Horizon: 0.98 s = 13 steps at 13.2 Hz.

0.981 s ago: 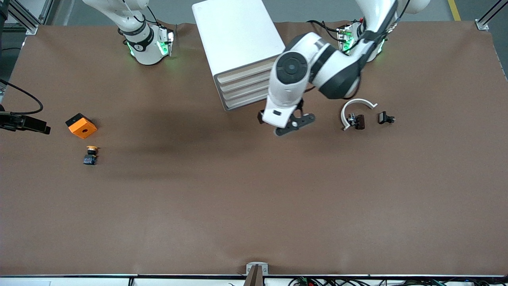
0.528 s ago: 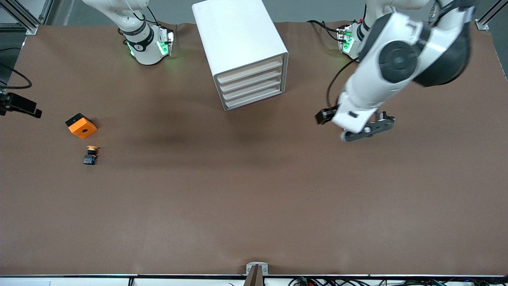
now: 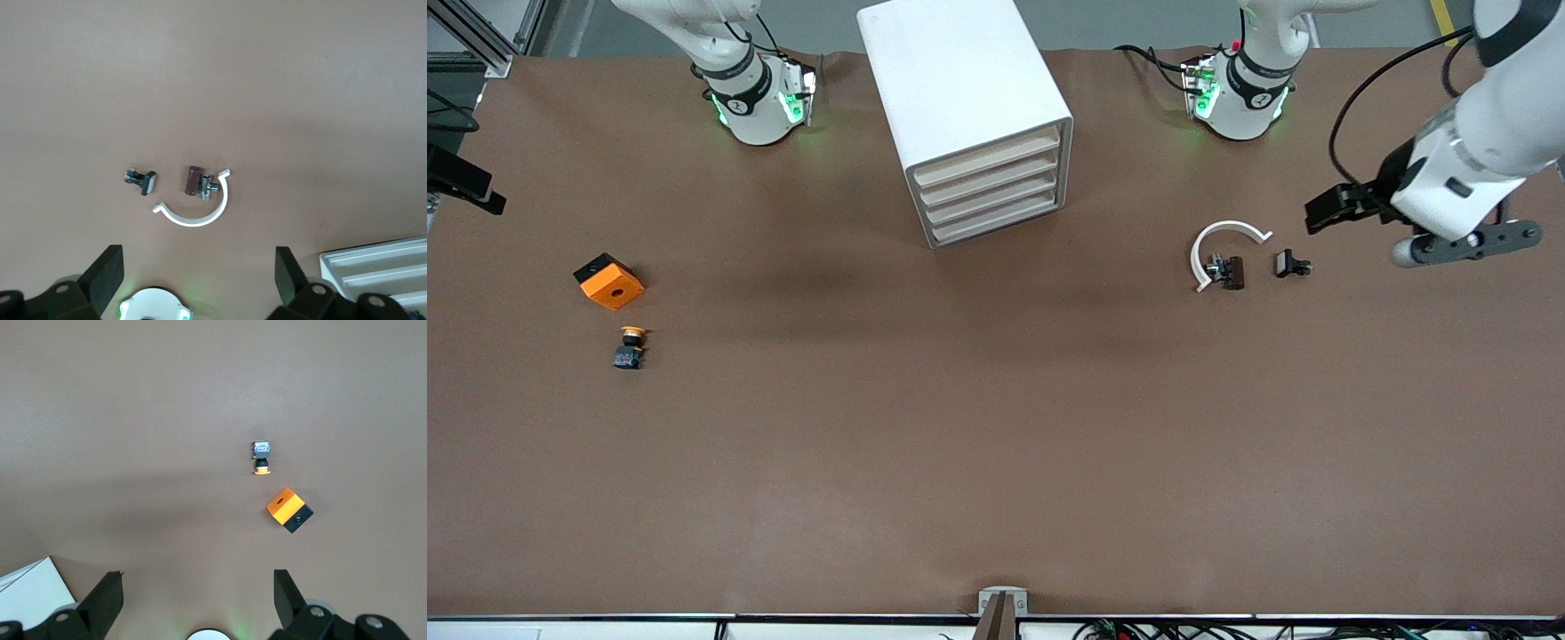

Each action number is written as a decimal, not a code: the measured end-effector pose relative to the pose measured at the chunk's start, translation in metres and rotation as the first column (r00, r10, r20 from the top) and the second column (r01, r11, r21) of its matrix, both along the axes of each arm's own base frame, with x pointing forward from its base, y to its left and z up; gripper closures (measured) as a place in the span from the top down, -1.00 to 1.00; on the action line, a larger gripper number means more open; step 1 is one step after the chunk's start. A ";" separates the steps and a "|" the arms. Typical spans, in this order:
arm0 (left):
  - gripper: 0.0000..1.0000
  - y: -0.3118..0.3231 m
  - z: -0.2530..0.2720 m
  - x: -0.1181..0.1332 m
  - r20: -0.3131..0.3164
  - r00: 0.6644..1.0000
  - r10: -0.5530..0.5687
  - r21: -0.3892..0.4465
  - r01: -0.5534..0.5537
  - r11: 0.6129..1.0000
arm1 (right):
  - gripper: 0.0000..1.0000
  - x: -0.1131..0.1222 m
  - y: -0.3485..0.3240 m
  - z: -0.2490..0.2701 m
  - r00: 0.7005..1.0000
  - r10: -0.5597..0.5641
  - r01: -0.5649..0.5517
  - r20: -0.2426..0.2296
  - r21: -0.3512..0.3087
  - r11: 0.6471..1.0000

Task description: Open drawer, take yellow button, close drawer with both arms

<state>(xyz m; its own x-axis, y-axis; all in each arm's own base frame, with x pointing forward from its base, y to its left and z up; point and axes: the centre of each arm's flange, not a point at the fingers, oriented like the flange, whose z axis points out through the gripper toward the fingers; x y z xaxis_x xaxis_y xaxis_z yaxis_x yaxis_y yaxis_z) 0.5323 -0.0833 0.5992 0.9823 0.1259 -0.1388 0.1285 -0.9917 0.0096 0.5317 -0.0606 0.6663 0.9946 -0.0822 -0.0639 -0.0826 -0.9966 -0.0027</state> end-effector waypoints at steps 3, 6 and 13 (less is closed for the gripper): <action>1.00 0.033 0.009 -0.007 0.017 0.999 -0.039 -0.009 0.039 0.999 | 1.00 0.000 0.003 -0.004 1.000 0.004 -0.004 -0.009 0.013 1.000; 1.00 0.056 0.018 -0.015 0.033 0.997 -0.066 -0.012 0.067 0.998 | 1.00 -0.003 -0.005 -0.001 1.000 -0.017 0.017 -0.003 0.044 0.999; 1.00 0.051 0.031 -0.030 0.056 0.994 -0.090 -0.006 0.091 0.996 | 1.00 -0.027 -0.013 0.027 0.999 -0.036 0.035 0.027 0.051 0.998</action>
